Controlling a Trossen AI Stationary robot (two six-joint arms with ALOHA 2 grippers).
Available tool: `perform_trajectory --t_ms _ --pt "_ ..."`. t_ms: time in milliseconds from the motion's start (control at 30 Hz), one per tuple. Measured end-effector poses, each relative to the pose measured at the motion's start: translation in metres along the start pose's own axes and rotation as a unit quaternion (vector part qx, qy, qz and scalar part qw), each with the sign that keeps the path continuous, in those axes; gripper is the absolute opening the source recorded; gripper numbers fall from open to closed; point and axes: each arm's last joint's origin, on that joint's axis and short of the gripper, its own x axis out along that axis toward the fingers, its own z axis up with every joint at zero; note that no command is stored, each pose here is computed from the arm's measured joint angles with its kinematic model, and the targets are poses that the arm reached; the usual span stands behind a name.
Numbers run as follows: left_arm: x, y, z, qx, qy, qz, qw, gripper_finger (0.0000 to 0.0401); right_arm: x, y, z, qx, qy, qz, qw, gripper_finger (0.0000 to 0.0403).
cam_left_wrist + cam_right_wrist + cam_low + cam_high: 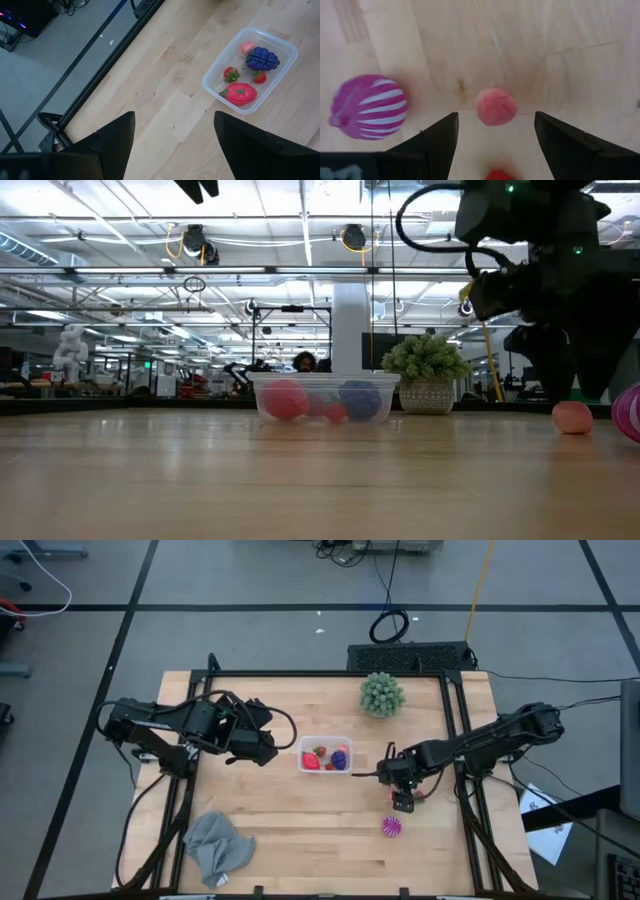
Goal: Pick and placing Produce into tupperware
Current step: Put the pink peach into the transparent bin
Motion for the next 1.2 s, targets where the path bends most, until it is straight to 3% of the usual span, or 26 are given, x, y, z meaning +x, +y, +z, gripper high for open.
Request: perform_trajectory --t_ms 400,1200 --pt "0.0 0.0 0.0 0.0 0.0 0.0 1.0 0.0278 0.021 -0.001 0.005 0.001 0.035 -0.003 0.999 0.0254" --pt "0.0 0.0 0.0 0.0 0.0 0.0 1.0 0.0278 0.023 0.0 0.008 0.001 0.022 0.002 1.0 0.0254"
